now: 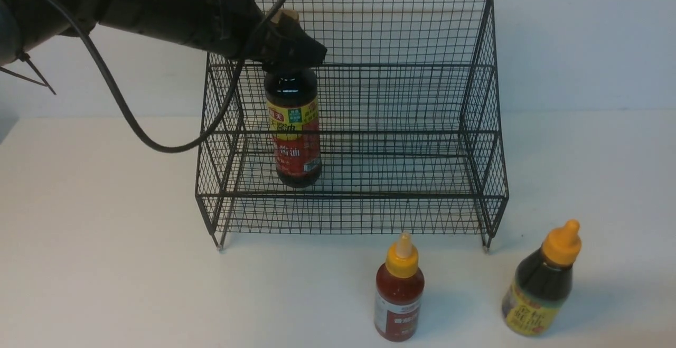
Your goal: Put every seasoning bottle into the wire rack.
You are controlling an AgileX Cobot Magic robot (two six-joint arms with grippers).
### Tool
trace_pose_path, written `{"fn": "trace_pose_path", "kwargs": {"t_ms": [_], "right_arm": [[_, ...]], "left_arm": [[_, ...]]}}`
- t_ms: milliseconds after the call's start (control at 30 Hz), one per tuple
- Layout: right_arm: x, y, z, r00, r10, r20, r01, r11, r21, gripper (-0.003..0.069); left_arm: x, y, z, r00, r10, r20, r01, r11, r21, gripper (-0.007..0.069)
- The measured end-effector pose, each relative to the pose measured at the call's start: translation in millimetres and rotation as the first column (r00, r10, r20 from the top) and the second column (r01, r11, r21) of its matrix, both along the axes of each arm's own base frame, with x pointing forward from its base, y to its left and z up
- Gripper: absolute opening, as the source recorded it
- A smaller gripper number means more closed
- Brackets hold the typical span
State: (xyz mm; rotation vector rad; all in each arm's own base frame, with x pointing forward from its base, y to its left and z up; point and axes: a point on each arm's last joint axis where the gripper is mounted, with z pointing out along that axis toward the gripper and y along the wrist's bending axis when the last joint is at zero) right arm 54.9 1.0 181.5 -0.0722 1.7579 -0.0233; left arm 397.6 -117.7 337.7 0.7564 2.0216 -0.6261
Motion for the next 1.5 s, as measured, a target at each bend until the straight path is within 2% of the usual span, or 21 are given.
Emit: {"fn": "trace_pose_path", "kwargs": {"t_ms": [200,333,433,500,533,567,667,733,833,1033,1167,1233,1300,1333,1500], "right_arm": [[0,0,0,1.000,0.000,0.000,0.000,1.000,0.000,-0.0015],[0,0,0,1.000,0.000,0.000,0.000,1.000,0.000,-0.0015],[0,0,0,1.000,0.000,0.000,0.000,1.000,0.000,-0.0015],[0,0,0,1.000,0.000,0.000,0.000,1.000,0.000,-0.0015],[0,0,0,1.000,0.000,0.000,0.000,1.000,0.000,-0.0015],[0,0,0,1.000,0.000,0.000,0.000,1.000,0.000,-0.0015],[0,0,0,1.000,0.000,0.000,0.000,1.000,0.000,-0.0015],[0,0,0,1.000,0.000,0.000,0.000,1.000,0.000,-0.0015],[0,0,0,1.000,0.000,0.000,0.000,1.000,0.000,-0.0015],[0,0,0,1.000,0.000,0.000,0.000,1.000,0.000,-0.0015],[0,0,0,1.000,0.000,0.000,0.000,1.000,0.000,-0.0015],[0,0,0,1.000,0.000,0.000,0.000,1.000,0.000,-0.0015],[0,0,0,1.000,0.000,0.000,0.000,1.000,0.000,-0.0015],[0,0,0,1.000,0.000,0.000,0.000,1.000,0.000,-0.0015],[0,0,0,1.000,0.000,0.000,0.000,1.000,0.000,-0.0015]], "left_arm": [[-22,16,36,0.999,-0.002,0.051,0.003,1.000,-0.018,0.0593],[-41,28,53,0.999,-0.036,0.039,0.036,0.999,-0.001,0.0546],[-60,44,68,1.000,-0.021,-0.006,0.021,1.000,0.007,0.0451],[-79,57,84,1.000,0.011,-0.019,-0.011,1.000,0.020,0.0349],[-82,58,85,0.999,0.014,-0.029,-0.013,1.000,0.024,0.0338],[-101,66,97,0.999,0.029,-0.035,-0.028,0.999,0.044,0.0245],[-139,82,120,0.996,0.085,-0.002,-0.084,0.989,0.123,0.0055],[-165,87,131,0.990,0.132,0.046,-0.138,0.975,0.176,0.0013],[-185,89,134,0.985,0.161,0.060,-0.170,0.964,0.202,-0.0001],[-246,87,105,0.978,0.208,0.009,-0.205,0.957,0.207,-0.0005],[-289,77,60,0.983,0.174,-0.062,-0.164,0.976,0.142,-0.0005],[-310,71,37,0.988,0.155,-0.022,-0.153,0.985,0.076,-0.0005],[-319,70,28,0.987,0.157,0.019,-0.158,0.986,0.051,-0.0005],[-332,68,14,0.982,0.171,0.083,-0.174,0.984,0.031,-0.0005],[-356,66,-20,0.975,0.170,0.145,-0.176,0.984,0.027,-0.0005]]}}
